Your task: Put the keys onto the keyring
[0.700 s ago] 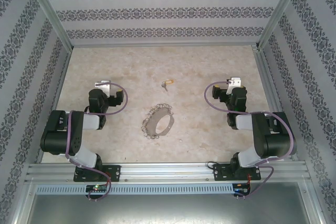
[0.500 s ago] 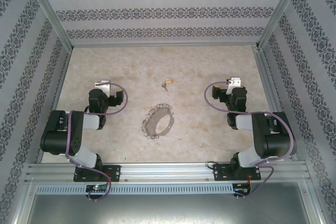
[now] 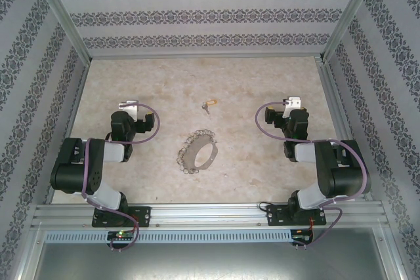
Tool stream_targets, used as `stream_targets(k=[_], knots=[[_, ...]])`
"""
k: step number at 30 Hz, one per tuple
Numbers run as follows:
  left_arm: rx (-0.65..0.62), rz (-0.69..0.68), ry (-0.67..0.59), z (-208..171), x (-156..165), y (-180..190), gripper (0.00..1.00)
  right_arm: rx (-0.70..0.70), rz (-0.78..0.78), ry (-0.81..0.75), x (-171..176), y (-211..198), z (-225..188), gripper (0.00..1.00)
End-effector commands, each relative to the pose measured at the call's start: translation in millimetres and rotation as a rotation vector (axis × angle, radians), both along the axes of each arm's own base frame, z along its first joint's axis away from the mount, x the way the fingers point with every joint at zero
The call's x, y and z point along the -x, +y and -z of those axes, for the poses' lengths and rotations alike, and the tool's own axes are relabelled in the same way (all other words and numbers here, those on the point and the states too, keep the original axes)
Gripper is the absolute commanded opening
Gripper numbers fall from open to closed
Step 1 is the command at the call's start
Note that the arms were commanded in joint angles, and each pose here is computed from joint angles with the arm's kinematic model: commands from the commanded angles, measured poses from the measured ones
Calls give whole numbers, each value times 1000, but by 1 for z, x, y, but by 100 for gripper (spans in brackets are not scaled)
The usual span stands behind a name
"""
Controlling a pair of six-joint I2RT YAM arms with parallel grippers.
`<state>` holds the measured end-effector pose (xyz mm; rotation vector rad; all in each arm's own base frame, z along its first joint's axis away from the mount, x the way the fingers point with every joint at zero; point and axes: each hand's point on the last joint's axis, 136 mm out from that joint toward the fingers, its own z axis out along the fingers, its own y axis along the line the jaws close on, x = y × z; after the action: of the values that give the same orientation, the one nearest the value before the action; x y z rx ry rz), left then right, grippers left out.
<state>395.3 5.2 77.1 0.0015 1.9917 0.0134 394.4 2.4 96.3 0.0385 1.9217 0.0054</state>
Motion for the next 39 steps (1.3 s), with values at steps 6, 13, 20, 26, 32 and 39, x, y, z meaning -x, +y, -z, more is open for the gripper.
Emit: stream_targets(k=[6, 13, 20, 26, 32, 39], knots=[[23, 3, -15, -6, -4, 1, 100, -10, -25, -44, -4, 0, -13, 98], [33, 31, 59, -37, -4, -5, 100, 16, 79, -42, 8, -13, -45, 98], [143, 93, 110, -72, -2, -24, 100, -230, 187, -37, 18, -21, -81, 98], [267, 172, 91, -114, 10, -52, 100, -511, 226, -12, 28, -27, -87, 98], [375, 338, 151, -139, 33, -106, 99, -551, 47, 141, 39, 14, -74, 98], [306, 506, 332, -106, 77, -179, 95, -591, -94, 322, 58, 61, -58, 91]])
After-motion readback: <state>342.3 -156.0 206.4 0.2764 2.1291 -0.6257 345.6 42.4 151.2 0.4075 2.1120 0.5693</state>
